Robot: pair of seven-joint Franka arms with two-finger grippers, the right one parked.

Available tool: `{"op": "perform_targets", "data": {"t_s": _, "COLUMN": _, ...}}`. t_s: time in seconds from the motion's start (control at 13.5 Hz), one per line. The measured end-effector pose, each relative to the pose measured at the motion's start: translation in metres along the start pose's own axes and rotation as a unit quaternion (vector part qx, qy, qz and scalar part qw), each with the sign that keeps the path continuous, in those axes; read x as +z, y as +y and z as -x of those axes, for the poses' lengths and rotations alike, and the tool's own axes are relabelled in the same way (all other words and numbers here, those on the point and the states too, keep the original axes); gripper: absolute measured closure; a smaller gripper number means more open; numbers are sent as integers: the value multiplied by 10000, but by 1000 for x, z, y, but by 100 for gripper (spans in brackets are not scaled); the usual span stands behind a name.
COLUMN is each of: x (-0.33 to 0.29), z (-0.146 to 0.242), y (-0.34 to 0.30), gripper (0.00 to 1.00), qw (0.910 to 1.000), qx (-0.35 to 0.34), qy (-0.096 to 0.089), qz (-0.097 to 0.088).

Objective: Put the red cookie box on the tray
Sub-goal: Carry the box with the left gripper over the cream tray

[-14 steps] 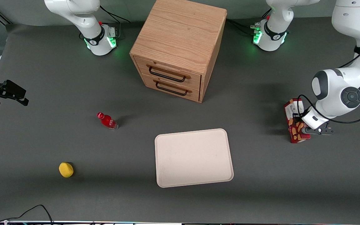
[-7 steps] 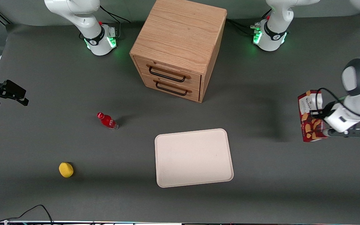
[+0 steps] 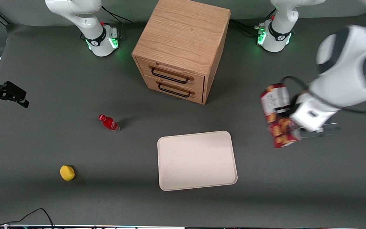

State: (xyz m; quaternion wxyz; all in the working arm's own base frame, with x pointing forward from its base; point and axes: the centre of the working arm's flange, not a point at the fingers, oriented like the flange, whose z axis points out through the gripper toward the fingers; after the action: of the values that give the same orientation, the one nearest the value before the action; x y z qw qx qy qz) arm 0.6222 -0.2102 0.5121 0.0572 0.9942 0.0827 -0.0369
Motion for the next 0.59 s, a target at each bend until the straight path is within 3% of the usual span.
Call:
{"op": "perform_targets", "data": {"t_s": 0.15, "x": 56, "z": -14, "y": 45, "gripper": 93, "qw": 9994, "qx": -106, "qy": 275, "qz": 206}}
{"op": "perform_targets", "data": {"t_s": 0.44, "x": 192, "z": -49, "y": 73, "gripper": 93, "qw": 9971, "qx": -8, "qy": 725, "qz": 211}}
{"op": "perform_targets", "data": {"t_s": 0.59, "x": 246, "z": -54, "y": 76, "gripper": 93, "qw": 9963, "qx": 127, "qy": 825, "qz": 181}}
